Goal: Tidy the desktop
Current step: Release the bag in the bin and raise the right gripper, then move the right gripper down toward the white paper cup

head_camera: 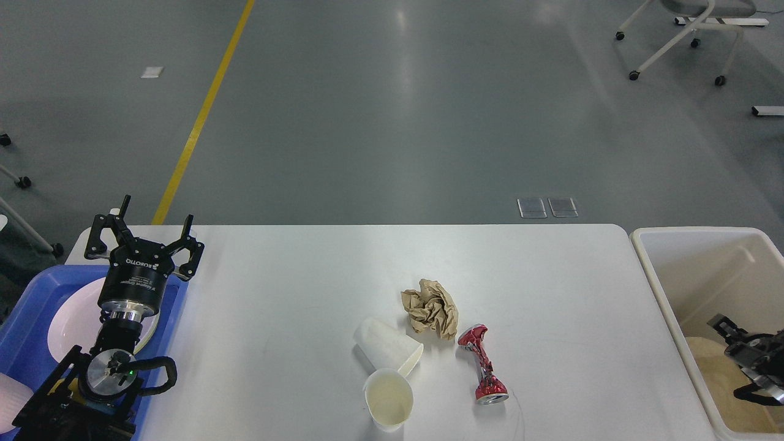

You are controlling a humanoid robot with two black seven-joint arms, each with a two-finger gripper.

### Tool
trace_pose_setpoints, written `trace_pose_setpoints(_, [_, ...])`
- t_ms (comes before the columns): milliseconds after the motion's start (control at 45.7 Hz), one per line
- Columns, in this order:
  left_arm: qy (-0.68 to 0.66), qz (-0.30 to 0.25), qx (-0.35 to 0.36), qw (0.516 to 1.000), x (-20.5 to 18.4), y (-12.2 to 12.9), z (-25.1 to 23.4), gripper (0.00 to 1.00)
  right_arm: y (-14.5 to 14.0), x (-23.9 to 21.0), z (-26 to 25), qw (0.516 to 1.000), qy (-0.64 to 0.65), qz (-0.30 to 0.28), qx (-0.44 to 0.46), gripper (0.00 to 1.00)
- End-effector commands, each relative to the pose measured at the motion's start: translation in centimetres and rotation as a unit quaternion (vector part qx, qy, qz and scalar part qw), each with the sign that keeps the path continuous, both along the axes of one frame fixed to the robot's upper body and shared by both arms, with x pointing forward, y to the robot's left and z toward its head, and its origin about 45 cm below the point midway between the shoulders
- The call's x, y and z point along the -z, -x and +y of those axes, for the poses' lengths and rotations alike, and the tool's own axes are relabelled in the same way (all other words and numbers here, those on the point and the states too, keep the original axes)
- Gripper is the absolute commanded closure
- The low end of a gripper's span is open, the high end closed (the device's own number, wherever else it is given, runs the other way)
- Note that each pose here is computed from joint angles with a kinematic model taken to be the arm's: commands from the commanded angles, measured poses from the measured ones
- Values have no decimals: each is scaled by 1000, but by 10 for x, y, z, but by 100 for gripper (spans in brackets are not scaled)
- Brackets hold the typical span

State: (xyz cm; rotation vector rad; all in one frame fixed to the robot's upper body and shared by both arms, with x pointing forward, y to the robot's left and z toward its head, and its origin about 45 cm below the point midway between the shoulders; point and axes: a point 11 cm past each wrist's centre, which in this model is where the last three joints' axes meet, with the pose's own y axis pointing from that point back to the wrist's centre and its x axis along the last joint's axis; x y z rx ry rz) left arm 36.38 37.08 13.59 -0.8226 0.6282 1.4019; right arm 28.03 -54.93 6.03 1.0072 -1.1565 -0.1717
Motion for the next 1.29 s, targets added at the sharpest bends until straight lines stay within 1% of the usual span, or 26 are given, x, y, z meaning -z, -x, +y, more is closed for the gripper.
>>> trace_pose_setpoints(0, [0, 0, 0, 1000, 0, 0, 0, 4, -14, -28, 3, 998, 8, 27, -58, 0])
trace_pose_setpoints(109, [0, 0, 0, 1000, 0, 0, 0, 4, -21, -50, 6, 993, 21, 66, -96, 0])
trace_pose_setpoints(241, [0, 0, 0, 1000, 0, 0, 0, 4, -44, -86, 23, 981, 9, 118, -155, 0])
trace_pose_setpoints(350, [0, 0, 0, 1000, 0, 0, 0, 4, -69, -132, 45, 965, 1, 161, -206, 0])
trace_pose_setpoints(525, [0, 0, 0, 1000, 0, 0, 0, 4, -92, -183, 121, 930, -44, 210, -298, 0])
trace_pose_setpoints(591, [0, 0, 0, 1000, 0, 0, 0, 4, -94, -204, 148, 913, -58, 234, -328, 0])
trace_pose_setpoints(700, [0, 0, 0, 1000, 0, 0, 0, 4, -89, -244, 194, 898, -110, 246, -349, 0])
trace_pose_setpoints(854, [0, 0, 0, 1000, 0, 0, 0, 4, -73, -274, 240, 890, -114, 265, -354, 0])
trace_pose_setpoints(985, [0, 0, 0, 1000, 0, 0, 0, 4, -58, -297, 268, 884, -117, 257, -372, 0])
trace_pose_setpoints(1138, [0, 0, 0, 1000, 0, 0, 0, 4, -38, -314, 311, 876, -104, 242, -404, 0])
trace_pose_setpoints(1269, [0, 0, 0, 1000, 0, 0, 0, 4, -30, -314, 338, 877, -137, 226, -401, 0])
